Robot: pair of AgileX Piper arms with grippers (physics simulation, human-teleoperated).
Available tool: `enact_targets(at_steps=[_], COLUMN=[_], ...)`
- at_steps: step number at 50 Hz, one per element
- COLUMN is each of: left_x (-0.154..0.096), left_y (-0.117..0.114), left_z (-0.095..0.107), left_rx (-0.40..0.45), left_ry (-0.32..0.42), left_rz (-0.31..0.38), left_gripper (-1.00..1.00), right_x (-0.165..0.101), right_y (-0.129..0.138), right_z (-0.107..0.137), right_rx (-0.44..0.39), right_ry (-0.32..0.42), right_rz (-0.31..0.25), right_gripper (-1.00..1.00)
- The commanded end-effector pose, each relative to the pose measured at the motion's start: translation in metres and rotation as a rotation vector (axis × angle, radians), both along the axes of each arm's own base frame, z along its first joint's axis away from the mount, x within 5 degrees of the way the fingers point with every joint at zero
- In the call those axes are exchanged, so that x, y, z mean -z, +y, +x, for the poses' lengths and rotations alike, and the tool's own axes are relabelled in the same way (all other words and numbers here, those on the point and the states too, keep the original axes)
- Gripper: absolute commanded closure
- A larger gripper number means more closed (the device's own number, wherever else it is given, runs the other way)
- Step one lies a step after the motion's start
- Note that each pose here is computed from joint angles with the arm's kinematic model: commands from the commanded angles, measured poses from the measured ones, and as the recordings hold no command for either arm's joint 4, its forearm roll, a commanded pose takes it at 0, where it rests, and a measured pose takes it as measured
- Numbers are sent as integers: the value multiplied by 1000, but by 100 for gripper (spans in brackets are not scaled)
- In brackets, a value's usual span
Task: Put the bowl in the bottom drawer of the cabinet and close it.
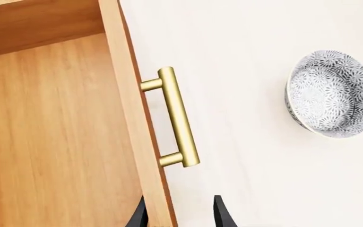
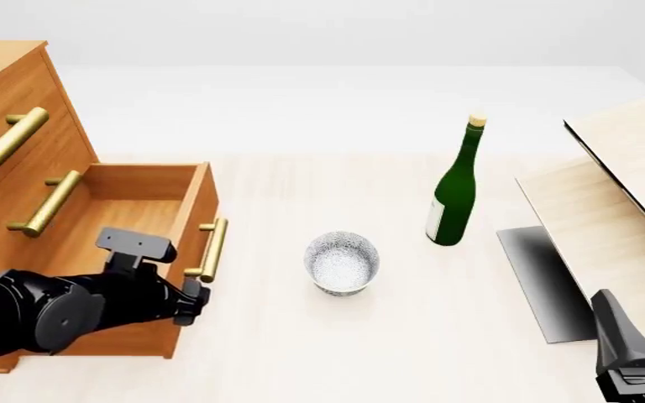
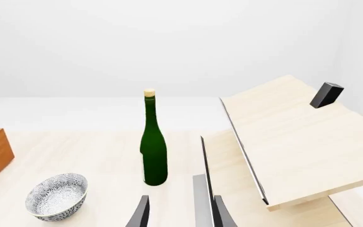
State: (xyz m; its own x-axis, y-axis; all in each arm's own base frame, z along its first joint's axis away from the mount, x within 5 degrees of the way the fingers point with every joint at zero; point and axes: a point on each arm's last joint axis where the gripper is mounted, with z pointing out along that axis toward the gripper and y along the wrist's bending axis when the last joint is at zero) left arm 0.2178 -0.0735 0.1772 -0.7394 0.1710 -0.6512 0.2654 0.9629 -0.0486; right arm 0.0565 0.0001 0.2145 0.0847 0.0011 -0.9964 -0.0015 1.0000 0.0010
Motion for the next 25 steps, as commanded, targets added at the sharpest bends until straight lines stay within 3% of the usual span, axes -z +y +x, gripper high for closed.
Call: enact_targets(at_steps=[1, 25], left_x=[-4, -12], left_y=[-3, -18], left_z=[-3, -13], left_rx=[1, 57], left_ry=[-8, -24], left_rz=[-15, -43], left_gripper=[-100, -100], right_x=[0, 0], right_y=[0, 0], right_z=[0, 0], right_rx=[0, 0], right_ry=[0, -1], right_rz=[0, 0], right_gripper=[-100, -100])
